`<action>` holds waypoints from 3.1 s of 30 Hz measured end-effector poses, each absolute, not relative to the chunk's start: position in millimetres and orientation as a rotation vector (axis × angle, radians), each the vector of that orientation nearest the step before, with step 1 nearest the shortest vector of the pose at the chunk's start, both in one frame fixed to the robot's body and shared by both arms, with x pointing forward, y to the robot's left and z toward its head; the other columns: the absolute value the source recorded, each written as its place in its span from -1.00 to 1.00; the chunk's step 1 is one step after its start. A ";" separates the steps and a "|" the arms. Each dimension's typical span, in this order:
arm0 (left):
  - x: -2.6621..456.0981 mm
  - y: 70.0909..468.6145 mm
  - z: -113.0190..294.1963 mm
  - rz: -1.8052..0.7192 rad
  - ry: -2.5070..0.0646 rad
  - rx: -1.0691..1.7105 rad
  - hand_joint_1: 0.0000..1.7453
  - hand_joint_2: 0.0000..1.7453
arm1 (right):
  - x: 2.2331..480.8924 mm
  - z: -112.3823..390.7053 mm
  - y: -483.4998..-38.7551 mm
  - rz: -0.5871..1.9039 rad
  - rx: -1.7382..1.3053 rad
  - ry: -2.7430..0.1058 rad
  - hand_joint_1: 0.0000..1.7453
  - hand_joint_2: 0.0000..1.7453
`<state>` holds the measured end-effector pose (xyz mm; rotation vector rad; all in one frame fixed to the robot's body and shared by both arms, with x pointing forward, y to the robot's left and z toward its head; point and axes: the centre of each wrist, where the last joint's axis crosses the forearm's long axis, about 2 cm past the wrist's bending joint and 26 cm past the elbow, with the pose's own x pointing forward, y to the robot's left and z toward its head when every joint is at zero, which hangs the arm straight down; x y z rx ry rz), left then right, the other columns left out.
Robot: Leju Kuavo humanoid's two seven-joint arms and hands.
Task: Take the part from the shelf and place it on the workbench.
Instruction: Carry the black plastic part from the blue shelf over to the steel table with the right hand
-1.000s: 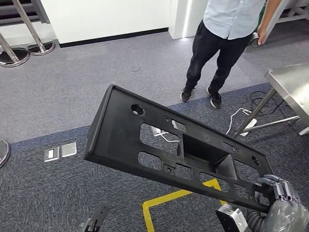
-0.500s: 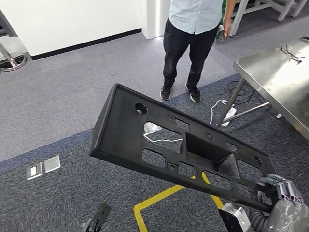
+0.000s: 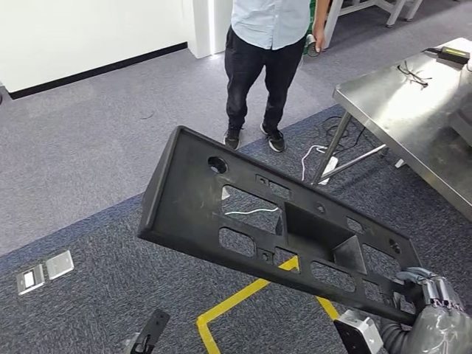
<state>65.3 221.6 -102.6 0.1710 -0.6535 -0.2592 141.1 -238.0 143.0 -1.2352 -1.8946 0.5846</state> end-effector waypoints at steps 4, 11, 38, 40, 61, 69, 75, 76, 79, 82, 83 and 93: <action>65.8 221.5 -102.6 -0.259 -0.654 0.171 -1.00 1.00 | 141.9 143.5 -238.1 0.586 -1.237 -1.901 1.00 1.00; 64.5 221.5 -102.8 -0.260 -0.652 0.171 -1.00 1.00 | 143.1 144.3 -238.0 0.579 -1.241 -1.901 1.00 1.00; 65.5 220.3 -102.6 -0.255 -0.661 0.149 -1.00 1.00 | 140.4 142.9 -237.9 0.586 -1.242 -1.892 1.00 1.00; 64.7 220.3 -102.7 -0.255 -0.662 0.147 -1.00 1.00 | 140.9 143.2 -237.7 0.585 -1.243 -1.893 1.00 1.00; 61.3 220.9 -103.4 -0.244 -0.661 0.136 -1.00 1.00 | 140.9 141.0 -237.3 0.592 -1.237 -1.889 1.00 1.00; 64.2 220.5 -102.9 -0.246 -0.666 0.136 -1.00 1.00 | 142.1 141.6 -237.6 0.588 -1.237 -1.892 1.00 1.00; 61.1 220.9 -103.4 -0.251 -0.658 0.136 -1.00 1.00 | 144.0 140.8 -237.3 0.591 -1.236 -1.892 1.00 1.00; 61.9 220.9 -103.3 -0.253 -0.660 0.136 -1.00 1.00 | 144.1 140.6 -237.3 0.591 -1.235 -1.892 1.00 1.00; 64.0 221.1 -103.0 -0.259 -0.664 0.136 -1.00 1.00 | 144.3 140.5 -237.2 0.592 -1.235 -1.892 1.00 1.00; 64.7 221.2 -102.9 -0.258 -0.665 0.135 -1.00 1.00 | 144.1 140.3 -237.3 0.593 -1.235 -1.891 1.00 1.00; 65.2 221.2 -102.9 -0.258 -0.667 0.132 -1.00 1.00 | 144.3 140.3 -237.4 0.594 -1.237 -1.892 1.00 1.00; 64.3 221.7 -103.2 -0.257 -0.667 0.118 -1.00 1.00 | 145.9 139.7 -236.9 0.602 -1.236 -1.896 1.00 1.00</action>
